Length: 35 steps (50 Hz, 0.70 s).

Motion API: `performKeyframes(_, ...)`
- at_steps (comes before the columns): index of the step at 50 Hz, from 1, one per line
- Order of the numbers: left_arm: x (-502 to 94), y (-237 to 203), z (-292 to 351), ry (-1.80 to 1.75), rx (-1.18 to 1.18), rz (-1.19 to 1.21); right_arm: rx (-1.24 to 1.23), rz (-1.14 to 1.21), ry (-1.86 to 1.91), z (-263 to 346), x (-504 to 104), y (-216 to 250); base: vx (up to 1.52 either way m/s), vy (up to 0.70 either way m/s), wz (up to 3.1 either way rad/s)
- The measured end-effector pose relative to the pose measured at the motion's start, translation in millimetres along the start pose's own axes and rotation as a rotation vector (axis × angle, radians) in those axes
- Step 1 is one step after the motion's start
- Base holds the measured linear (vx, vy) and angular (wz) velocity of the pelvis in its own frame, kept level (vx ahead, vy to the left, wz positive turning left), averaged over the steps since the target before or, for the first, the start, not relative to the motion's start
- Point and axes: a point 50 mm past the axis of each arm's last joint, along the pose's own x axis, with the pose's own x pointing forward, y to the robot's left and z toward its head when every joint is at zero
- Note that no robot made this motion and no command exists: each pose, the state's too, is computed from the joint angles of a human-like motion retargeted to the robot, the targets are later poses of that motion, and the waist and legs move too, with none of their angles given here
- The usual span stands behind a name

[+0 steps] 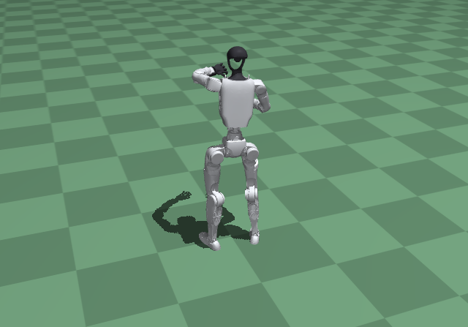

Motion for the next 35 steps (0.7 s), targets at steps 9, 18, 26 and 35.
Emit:
performKeyframes(9, 1, 2, -1, -0.004, 0.011, -0.002, -0.002, -0.008, -0.002, 0, 0, -2, 0.00, 0.00, 0.00)
performKeyframes(18, -3, 6, -10, 0.038, -0.018, 0.032, 0.006, -0.003, -0.026, 6, 1, -2, 0.00, 0.00, 0.00)
performKeyframes(26, -30, -3, -25, 0.383, -0.775, 0.286, 0.040, -0.016, -0.121, 34, 3, -11, 0.00, 0.00, 0.00)
performKeyframes(35, -75, -36, 4, 0.672, -1.662, 0.723, -0.122, -0.087, -0.356, 93, 28, -7, 0.03, 0.00, -0.25)
